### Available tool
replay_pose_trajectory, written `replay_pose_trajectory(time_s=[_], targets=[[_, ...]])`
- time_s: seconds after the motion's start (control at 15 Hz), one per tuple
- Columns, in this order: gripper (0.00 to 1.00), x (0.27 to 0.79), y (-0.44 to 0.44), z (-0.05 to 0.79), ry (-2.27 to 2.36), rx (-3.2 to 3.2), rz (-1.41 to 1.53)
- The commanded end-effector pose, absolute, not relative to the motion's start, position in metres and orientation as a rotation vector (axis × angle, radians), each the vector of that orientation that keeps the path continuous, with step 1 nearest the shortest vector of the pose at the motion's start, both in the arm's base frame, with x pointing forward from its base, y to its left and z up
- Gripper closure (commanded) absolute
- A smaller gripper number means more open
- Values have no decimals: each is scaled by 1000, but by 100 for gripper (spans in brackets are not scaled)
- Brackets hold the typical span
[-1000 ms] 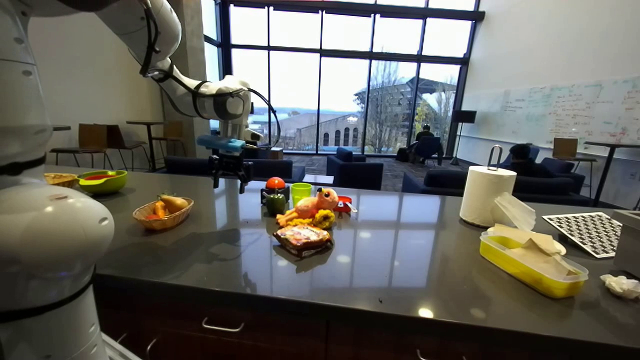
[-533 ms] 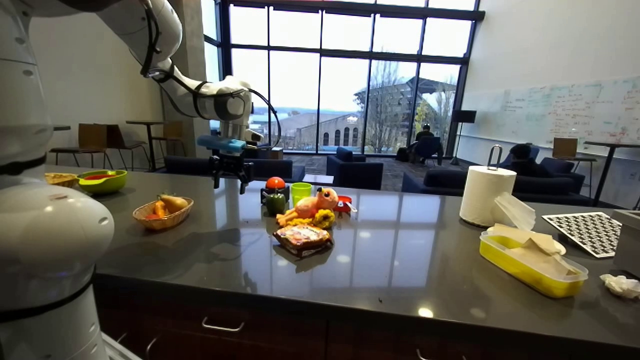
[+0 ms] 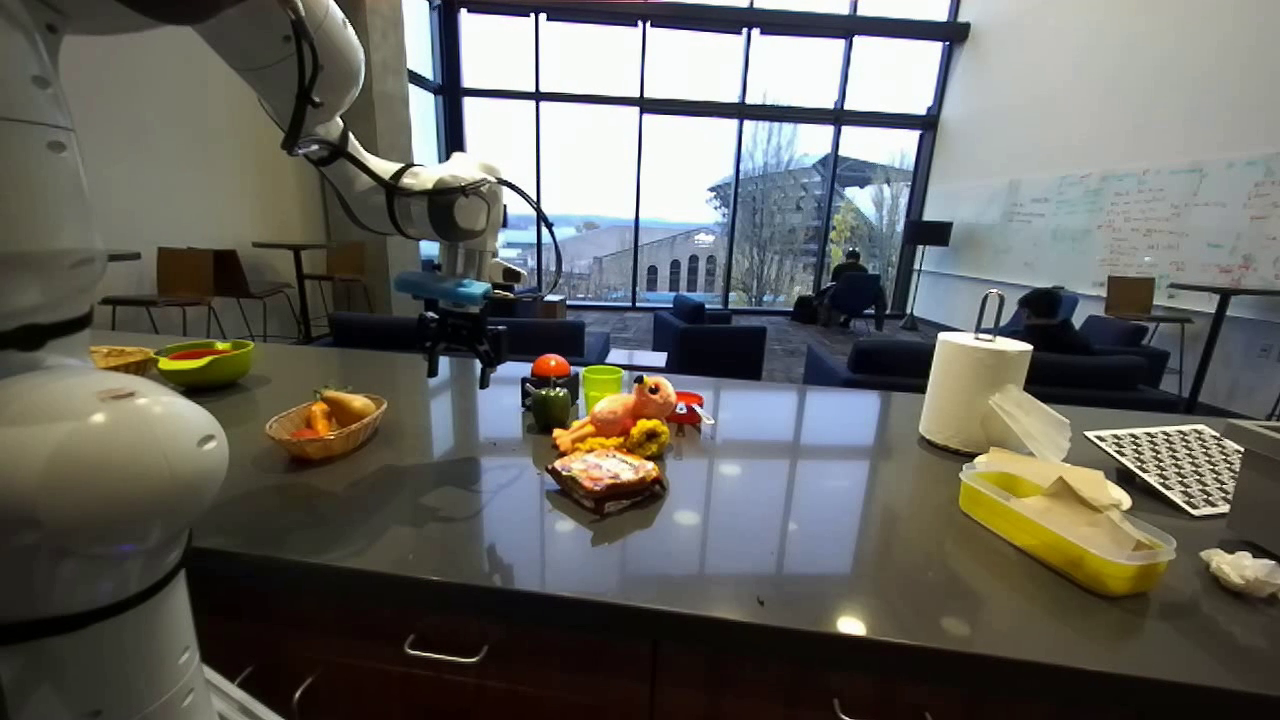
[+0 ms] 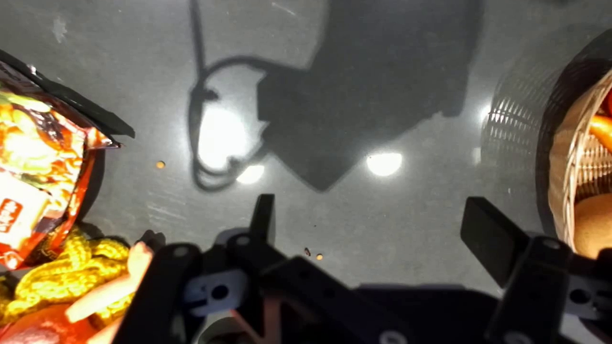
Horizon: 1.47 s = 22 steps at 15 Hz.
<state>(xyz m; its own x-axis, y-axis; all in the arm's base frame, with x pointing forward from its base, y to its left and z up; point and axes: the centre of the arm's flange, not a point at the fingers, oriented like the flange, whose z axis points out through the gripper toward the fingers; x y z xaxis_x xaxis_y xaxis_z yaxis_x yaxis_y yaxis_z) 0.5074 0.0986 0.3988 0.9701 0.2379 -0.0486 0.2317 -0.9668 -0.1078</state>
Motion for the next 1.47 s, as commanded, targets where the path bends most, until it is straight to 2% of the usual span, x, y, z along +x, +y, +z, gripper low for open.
replay_pose_trajectory(time_s=[0.0,1.4], targets=[[0,507,113,398,-388,-3018,84],[0,535,267,360,-681,-2910,64]])
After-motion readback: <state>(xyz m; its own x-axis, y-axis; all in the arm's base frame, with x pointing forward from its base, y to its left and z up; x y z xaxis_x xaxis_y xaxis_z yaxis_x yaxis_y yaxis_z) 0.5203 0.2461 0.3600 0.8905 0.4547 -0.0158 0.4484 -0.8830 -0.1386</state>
